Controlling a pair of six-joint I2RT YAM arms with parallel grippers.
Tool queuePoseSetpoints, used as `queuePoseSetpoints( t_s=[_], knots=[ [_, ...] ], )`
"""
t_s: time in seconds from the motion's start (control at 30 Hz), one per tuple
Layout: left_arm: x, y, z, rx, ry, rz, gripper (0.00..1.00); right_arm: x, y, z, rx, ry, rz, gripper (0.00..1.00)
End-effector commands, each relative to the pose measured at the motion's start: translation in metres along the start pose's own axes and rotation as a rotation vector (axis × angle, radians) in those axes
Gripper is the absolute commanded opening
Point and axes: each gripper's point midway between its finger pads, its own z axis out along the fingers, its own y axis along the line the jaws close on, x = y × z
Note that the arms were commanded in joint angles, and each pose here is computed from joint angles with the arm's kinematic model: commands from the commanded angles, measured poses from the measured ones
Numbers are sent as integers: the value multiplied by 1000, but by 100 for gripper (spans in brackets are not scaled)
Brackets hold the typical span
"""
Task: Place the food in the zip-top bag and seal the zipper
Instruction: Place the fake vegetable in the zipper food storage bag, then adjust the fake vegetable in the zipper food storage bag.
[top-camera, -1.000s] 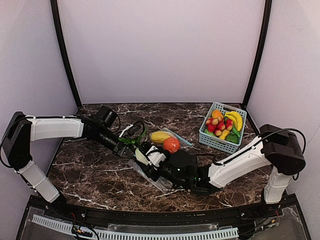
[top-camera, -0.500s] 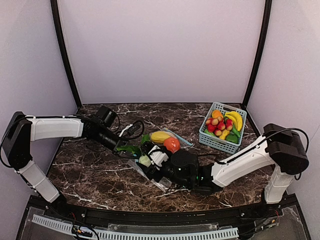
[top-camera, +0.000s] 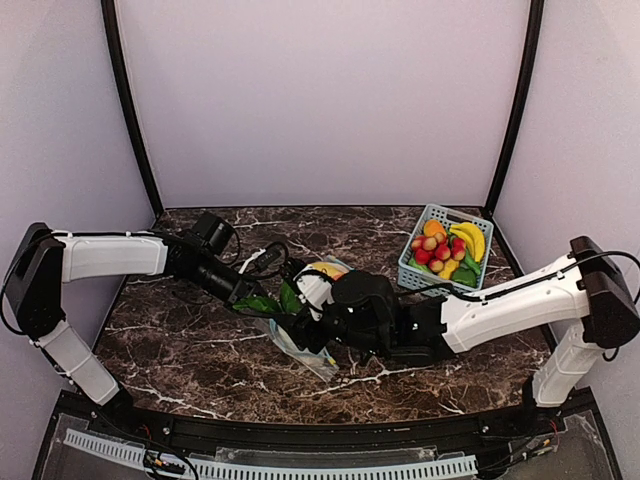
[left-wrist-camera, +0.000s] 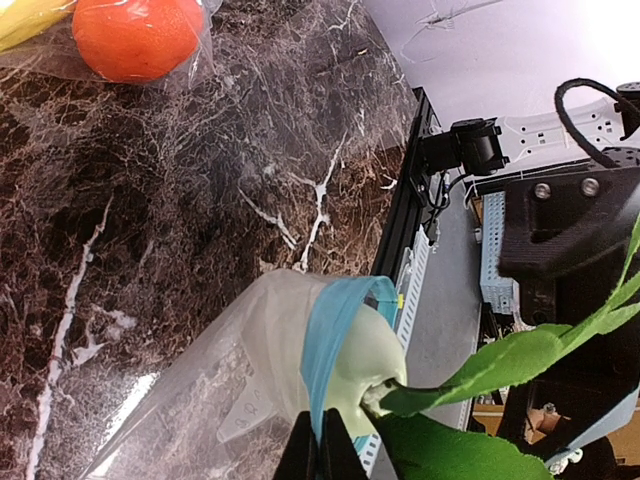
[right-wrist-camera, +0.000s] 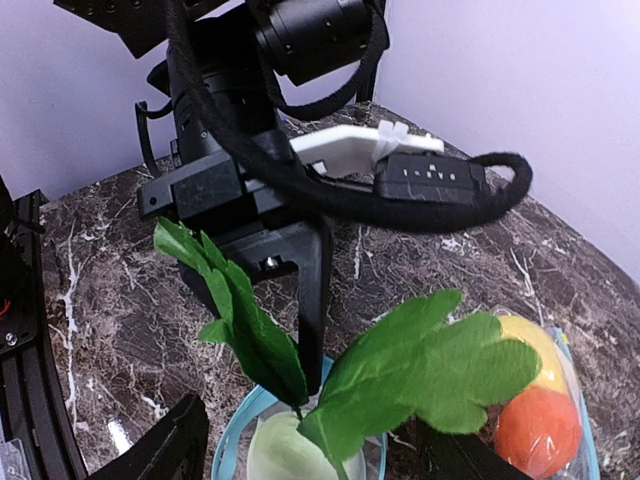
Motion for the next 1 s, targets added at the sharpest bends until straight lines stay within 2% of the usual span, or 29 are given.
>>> queuePoseSetpoints(
  t_s=[0.0, 0.17, 0.33, 0.6, 0.97],
  knots=[
    [-2, 0, -3, -14, 1, 10, 1, 14, -1, 7, -4, 137, 48, 61],
    [-2, 1, -3, -21, -1, 11, 1, 17, 2, 13, -44, 192, 65, 47],
    [-2, 1, -4, -24, -3, 13, 1, 28, 8, 21, -70, 239, 57, 39],
    [-3, -1, -3, -15, -2, 18, 1, 41, 6, 34, -45, 280, 40, 37],
    [-6, -6, -8, -20, -20, 47, 1, 78, -13, 43, 27, 432, 84, 31]
  ],
)
